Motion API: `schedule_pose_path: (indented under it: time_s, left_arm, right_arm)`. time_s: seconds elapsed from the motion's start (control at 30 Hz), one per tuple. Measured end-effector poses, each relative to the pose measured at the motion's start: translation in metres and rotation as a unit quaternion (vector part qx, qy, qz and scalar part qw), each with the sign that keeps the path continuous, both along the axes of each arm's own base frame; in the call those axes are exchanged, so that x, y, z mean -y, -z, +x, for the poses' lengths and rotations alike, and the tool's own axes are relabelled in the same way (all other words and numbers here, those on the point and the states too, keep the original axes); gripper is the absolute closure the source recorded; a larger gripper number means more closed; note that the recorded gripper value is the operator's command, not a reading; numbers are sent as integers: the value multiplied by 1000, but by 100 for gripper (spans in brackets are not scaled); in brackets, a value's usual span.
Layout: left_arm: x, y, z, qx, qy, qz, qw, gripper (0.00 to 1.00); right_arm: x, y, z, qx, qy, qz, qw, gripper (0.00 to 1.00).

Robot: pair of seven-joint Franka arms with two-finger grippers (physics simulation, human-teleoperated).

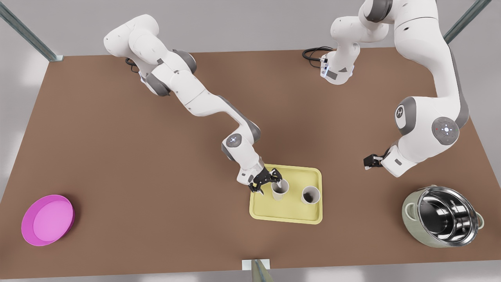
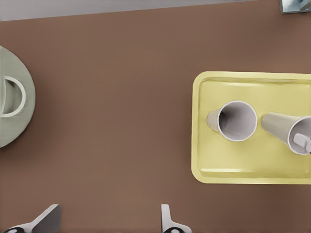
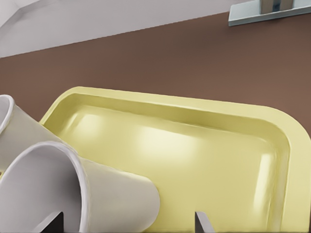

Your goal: Use the left arm to pick up the white IKEA cup from the tray and place it on the middle-left position; use the right arm to pick up the white IKEA cup from the tray and place it on the middle-right position

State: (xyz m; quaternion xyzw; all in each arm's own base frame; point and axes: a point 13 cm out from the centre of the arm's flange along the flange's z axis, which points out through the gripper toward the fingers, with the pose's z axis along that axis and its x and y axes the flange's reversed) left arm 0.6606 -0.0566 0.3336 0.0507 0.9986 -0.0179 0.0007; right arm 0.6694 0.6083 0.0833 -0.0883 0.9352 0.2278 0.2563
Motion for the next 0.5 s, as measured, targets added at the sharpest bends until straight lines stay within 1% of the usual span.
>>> schedule_pose_path:
  time_s: [0.03, 0.1, 0.13, 0.23, 0.3, 0.4, 0.5]
  left_arm:
    - [0, 0, 0, 0, 0, 0, 1000, 0]
    - [0, 0, 0, 0, 0, 0, 1000, 0]
    - [0, 0, 0, 0, 0, 0, 1000, 0]
    - [0, 0, 0, 0, 0, 0, 1000, 0]
    - [0, -1, 0, 0, 0, 0, 1000, 0]
    - [0, 0, 0, 0, 0, 0, 1000, 0]
    - [0, 0, 0, 0, -1, 0, 1000, 0]
  right_arm:
    - [0, 1, -1, 0, 0, 0, 1000, 25]
    - [0, 2, 0, -1, 0, 0, 1000, 44]
    - [0, 2, 0, -1, 1, 0, 1000, 51]
    - [1, 2, 0, -1, 1, 0, 1000, 53]
    - [1, 2, 1, -1, 2, 1, 1000, 56]
    - [3, -2, 3, 0, 4, 2, 1000, 64]
    - [9, -16, 14, 3, 12, 8, 1000, 71]
